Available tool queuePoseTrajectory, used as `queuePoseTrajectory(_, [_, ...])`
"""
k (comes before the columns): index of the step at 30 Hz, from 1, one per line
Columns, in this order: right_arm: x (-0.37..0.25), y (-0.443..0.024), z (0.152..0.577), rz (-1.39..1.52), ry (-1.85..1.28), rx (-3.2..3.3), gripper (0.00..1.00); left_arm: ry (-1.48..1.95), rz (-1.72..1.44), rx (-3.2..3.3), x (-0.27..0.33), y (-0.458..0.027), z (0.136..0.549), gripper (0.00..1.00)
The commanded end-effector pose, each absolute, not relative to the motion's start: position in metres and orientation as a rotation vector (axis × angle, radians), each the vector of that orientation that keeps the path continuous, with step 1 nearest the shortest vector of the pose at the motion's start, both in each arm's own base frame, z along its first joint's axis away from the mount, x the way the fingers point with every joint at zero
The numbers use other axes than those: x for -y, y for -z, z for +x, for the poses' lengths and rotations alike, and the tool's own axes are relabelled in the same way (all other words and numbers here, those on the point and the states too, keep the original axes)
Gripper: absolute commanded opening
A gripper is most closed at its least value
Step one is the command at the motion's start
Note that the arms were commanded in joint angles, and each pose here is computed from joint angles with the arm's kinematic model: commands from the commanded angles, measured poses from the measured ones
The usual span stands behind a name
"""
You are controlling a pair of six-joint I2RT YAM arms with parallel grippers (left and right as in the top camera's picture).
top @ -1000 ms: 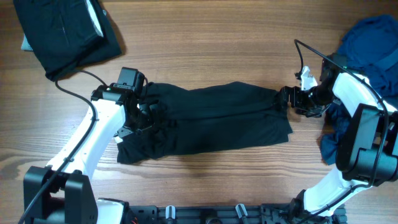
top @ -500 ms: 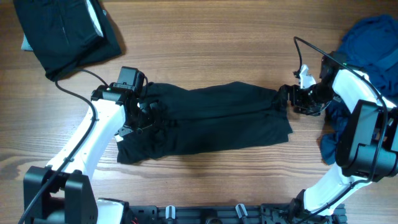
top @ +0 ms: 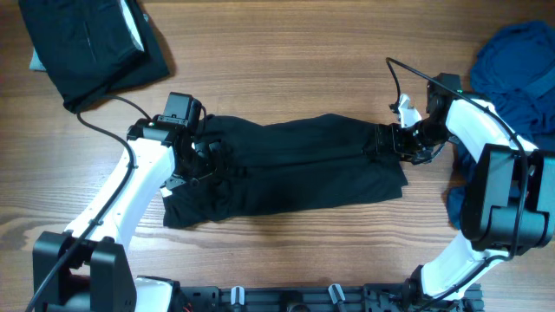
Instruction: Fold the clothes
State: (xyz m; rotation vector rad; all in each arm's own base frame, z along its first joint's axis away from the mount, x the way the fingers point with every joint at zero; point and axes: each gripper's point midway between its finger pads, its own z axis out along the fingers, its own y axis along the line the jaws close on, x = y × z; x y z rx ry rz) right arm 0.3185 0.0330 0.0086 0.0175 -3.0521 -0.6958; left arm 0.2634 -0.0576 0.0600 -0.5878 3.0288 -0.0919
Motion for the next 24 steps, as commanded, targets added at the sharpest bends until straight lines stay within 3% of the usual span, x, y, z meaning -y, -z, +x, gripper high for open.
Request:
queuePoseTrajectory(1, [-0.046, 0.036, 0.273, -0.053, 0.688, 2.854, 0.99, 0.119, -0.588, -2.996, 0.058, -0.069, 0.271, 1.00])
queuePoseTrajectory(4, [-0.047, 0.036, 0.273, -0.052, 0.692, 2.854, 0.96, 0.119, -0.588, -2.996, 0.057, -0.069, 0.271, 1.00])
queuePoseTrajectory(5, [-0.047, 0.036, 0.273, -0.053, 0.692, 2.854, 0.89, 0.118, -0.588, -2.997, 0.057, -0.069, 0.271, 1.00])
queuePoseTrajectory(9, [-0.047, 0.035, 0.272, -0.088, 0.687, 2.843, 0.77, 0.118, -0.588, -2.996, 0.057, -0.069, 0.271, 1.00])
queuePoseTrajectory(13, [-0.047, 0.035, 0.271, -0.093, 0.685, 2.840, 0.51, 0.118, -0.588, -2.997, 0.057, -0.069, 0.271, 1.00])
queuePoseTrajectory(17, [-0.046, 0.036, 0.271, -0.142, 0.667, 2.833, 0.37, 0.118, -0.588, -2.996, 0.057, -0.069, 0.271, 1.00])
queuePoseTrajectory(24, [-0.037, 0.039, 0.270, -0.201, 0.575, 2.835, 0.23, 0.118, -0.588, -2.996, 0.057, -0.069, 0.271, 1.00])
